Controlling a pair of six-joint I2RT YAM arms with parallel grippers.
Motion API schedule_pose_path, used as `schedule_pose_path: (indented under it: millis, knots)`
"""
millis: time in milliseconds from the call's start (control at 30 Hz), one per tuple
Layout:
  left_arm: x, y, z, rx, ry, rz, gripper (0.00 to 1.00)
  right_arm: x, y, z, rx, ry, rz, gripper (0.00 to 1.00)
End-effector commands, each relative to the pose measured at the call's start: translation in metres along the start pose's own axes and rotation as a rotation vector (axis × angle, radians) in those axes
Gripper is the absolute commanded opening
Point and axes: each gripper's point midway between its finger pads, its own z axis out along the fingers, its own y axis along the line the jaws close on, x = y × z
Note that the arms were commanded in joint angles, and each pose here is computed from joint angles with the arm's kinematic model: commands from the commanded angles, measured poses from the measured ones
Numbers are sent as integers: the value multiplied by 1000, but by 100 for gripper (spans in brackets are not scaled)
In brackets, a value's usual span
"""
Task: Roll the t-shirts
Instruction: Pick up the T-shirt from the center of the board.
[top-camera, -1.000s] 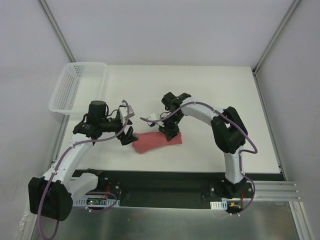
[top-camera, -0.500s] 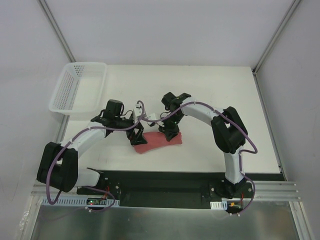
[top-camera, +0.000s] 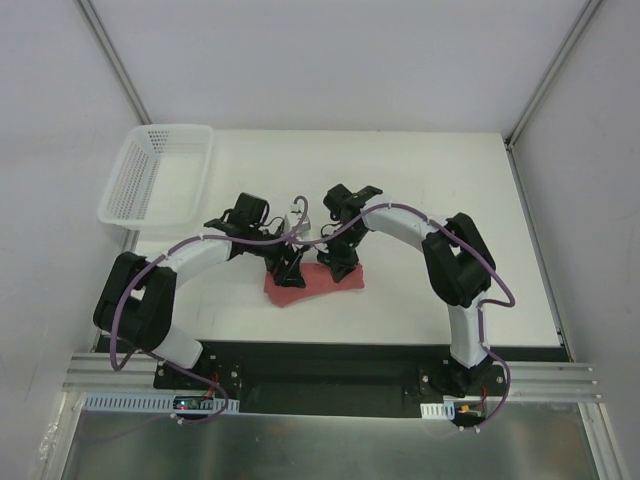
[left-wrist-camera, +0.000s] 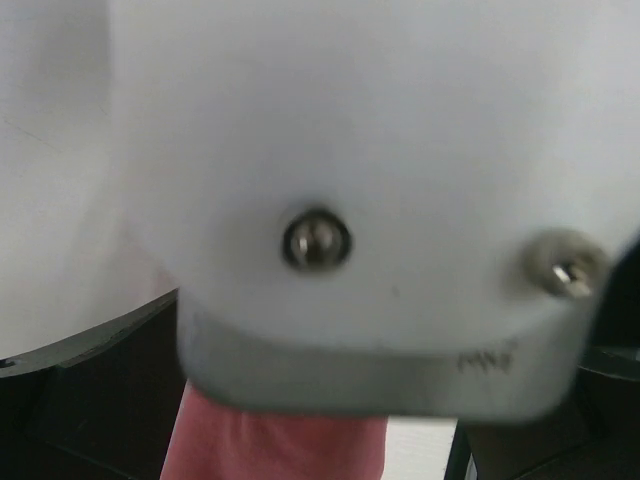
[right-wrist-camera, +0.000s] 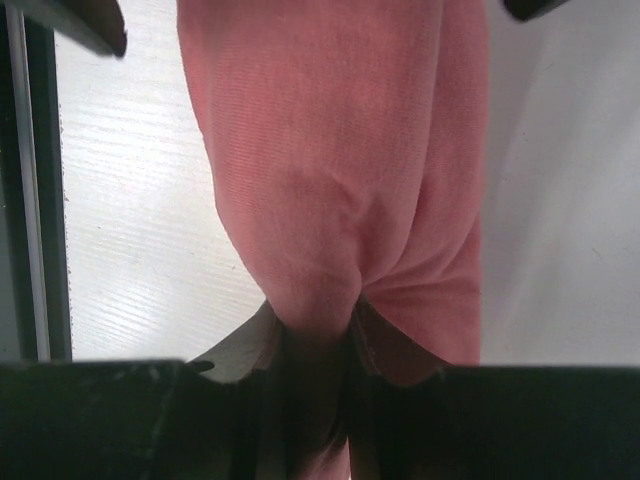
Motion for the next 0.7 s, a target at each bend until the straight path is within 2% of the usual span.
schedule_pose_path:
  millis: [0,300,433,467,500,533,600,667]
  knots:
    - [-4,-10,9,30,60,-22,99,8,9,0,-19,19,45,15]
    - [10,-8,33,45,217,-64,99,5,6,0,8,-11,54,15]
    - [21,-17,26,63,208,-104,99,5,4,-1,22,-21,81,15]
    - [19,-16,23,32,166,-147,99,5,3,-3,28,-24,86,15]
    - [-16,-11,13,-28,2,-44,99,5,3,-3,34,-30,87,15]
    - [0,-8,8,-68,-30,-81,99,5,4,-3,37,-34,87,15]
    - [-11,3,-11,-239,-94,-72,99,4,5,-4,41,-41,87,15]
    - [-15,4,-16,-266,-130,-49,99,5,6,-5,42,-43,95,15]
